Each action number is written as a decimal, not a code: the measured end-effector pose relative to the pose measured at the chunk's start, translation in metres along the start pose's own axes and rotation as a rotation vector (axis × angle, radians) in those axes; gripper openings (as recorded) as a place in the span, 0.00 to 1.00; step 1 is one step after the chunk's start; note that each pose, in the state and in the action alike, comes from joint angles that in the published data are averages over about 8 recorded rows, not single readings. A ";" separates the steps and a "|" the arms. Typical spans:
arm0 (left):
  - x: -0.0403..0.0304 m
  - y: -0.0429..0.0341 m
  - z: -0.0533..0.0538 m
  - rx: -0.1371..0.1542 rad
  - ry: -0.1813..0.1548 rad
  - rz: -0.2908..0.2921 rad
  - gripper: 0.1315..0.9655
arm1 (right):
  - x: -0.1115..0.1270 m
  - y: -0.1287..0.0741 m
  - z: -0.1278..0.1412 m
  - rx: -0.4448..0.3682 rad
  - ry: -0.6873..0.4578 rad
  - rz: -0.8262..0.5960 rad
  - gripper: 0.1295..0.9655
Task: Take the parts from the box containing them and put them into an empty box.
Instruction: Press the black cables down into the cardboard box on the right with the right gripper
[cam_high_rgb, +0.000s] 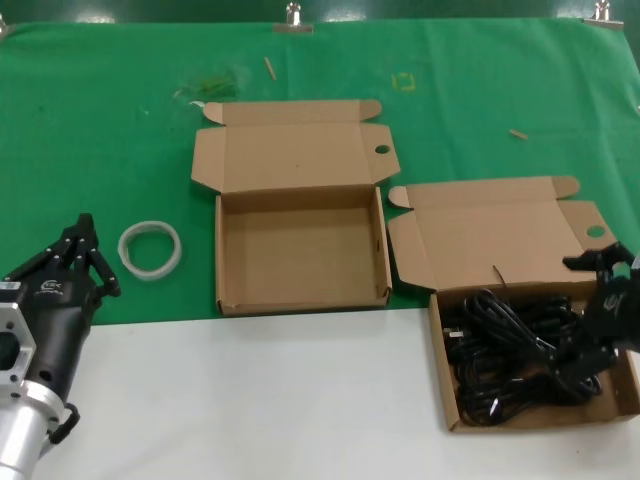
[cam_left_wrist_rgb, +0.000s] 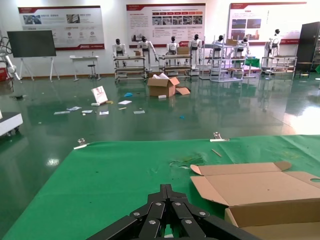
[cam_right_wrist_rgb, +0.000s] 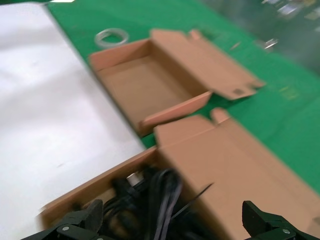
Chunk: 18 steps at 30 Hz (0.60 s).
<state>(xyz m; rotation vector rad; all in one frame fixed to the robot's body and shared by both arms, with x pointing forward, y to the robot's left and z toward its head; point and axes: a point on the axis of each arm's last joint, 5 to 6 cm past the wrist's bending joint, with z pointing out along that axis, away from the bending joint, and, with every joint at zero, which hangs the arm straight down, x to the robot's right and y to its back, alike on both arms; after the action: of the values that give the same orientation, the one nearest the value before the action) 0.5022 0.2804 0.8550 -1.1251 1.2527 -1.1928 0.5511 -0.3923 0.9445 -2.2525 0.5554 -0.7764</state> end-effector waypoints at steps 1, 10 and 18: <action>0.0000 0.0000 0.000 0.000 0.000 0.000 0.01 | 0.002 -0.001 -0.001 -0.014 -0.024 -0.005 1.00; 0.0000 0.0000 0.000 0.000 0.000 0.000 0.01 | 0.015 -0.001 0.008 -0.123 -0.174 -0.026 1.00; 0.0000 0.0000 0.000 0.000 0.000 0.000 0.01 | 0.028 0.016 0.022 -0.202 -0.225 -0.067 1.00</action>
<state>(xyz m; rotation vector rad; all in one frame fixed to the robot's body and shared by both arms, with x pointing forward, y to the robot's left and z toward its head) 0.5022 0.2804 0.8550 -1.1250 1.2528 -1.1927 0.5828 -0.4091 0.9303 -2.5149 0.4693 -0.5073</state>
